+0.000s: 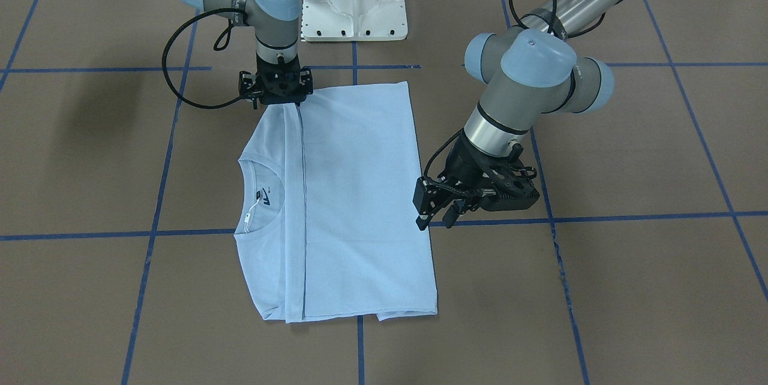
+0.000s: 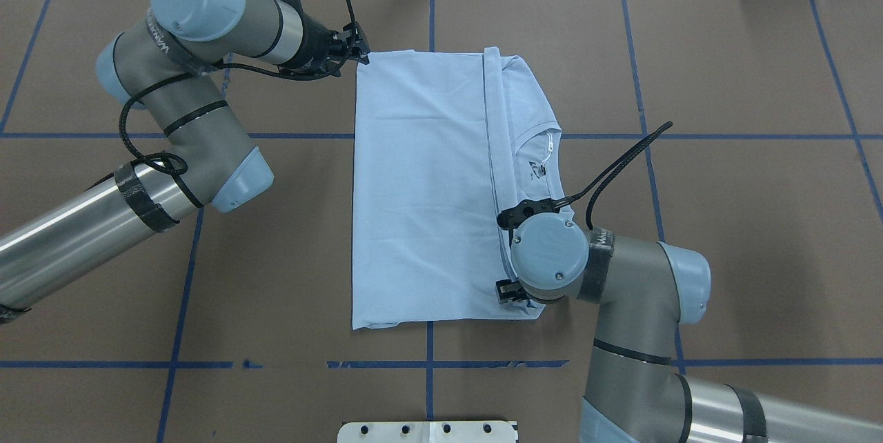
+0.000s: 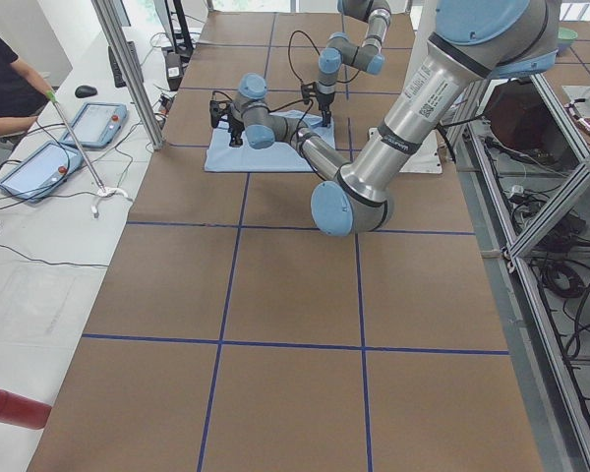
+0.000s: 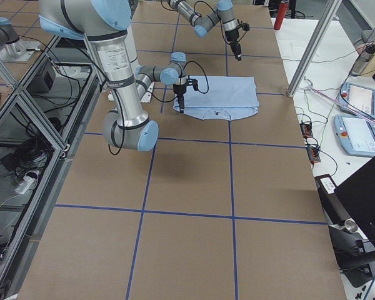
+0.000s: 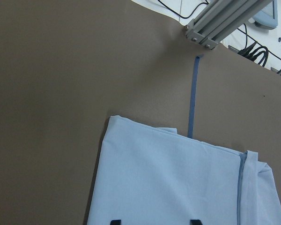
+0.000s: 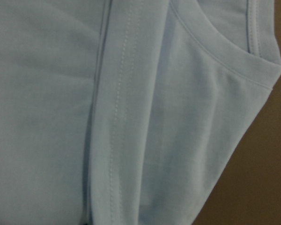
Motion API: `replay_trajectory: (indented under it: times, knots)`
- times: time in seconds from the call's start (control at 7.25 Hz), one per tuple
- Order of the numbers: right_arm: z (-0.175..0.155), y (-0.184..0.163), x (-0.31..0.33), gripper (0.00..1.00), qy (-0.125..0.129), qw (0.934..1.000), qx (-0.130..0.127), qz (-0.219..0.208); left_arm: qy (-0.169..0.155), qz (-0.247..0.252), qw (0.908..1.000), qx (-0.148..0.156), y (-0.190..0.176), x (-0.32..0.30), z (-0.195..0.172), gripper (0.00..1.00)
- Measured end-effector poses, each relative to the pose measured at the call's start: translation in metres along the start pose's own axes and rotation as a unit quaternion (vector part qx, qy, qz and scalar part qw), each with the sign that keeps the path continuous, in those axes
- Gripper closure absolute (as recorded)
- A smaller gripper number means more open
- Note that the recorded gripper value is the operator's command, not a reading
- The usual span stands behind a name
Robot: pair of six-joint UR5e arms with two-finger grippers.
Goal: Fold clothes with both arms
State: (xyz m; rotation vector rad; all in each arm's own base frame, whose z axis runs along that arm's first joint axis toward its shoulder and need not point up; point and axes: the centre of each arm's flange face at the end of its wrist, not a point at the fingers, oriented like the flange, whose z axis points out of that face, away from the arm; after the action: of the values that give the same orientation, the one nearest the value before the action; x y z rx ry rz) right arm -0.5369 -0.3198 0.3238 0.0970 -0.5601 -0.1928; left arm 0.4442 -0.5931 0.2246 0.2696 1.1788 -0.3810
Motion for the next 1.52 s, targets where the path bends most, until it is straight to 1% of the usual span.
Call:
replay_trajectory:
  times: [0.28,0.41,0.55,0.69,0.97,1.1,1.24,1.52]
  knots:
    - [0.003,0.024,0.063,0.00,0.017,0.9996,-0.007,-0.022,0.003,0.000,1.0000,0.000,0.001,0.003,-0.004,0.42]
    - [0.000,0.033,0.080,0.00,0.019,0.9994,-0.008,-0.029,0.003,0.001,1.0000,0.000,0.002,0.005,-0.005,0.42]
    - [-0.005,0.030,0.078,0.00,0.016,0.9994,-0.004,-0.030,0.004,0.000,1.0000,0.000,0.003,0.006,-0.007,0.42]
    - [-0.011,0.014,0.064,0.00,0.009,0.9996,0.006,-0.026,0.005,0.001,1.0000,0.000,0.003,0.007,-0.008,0.42]
    - [-0.022,-0.038,0.018,0.00,-0.003,0.9996,0.026,-0.014,0.006,0.002,1.0000,-0.001,0.005,0.005,-0.010,0.42]
    - [-0.022,-0.057,0.001,0.00,-0.003,0.9995,0.030,-0.011,0.005,0.002,1.0000,-0.001,0.005,0.003,-0.010,0.42]
    - [-0.020,-0.069,-0.007,0.00,0.001,0.9995,0.031,-0.011,0.003,0.002,1.0000,-0.002,0.006,0.000,-0.010,0.42]
    - [-0.009,-0.081,-0.006,0.00,0.013,0.9994,0.027,-0.016,0.002,0.002,1.0000,-0.002,0.006,-0.003,-0.009,0.42]
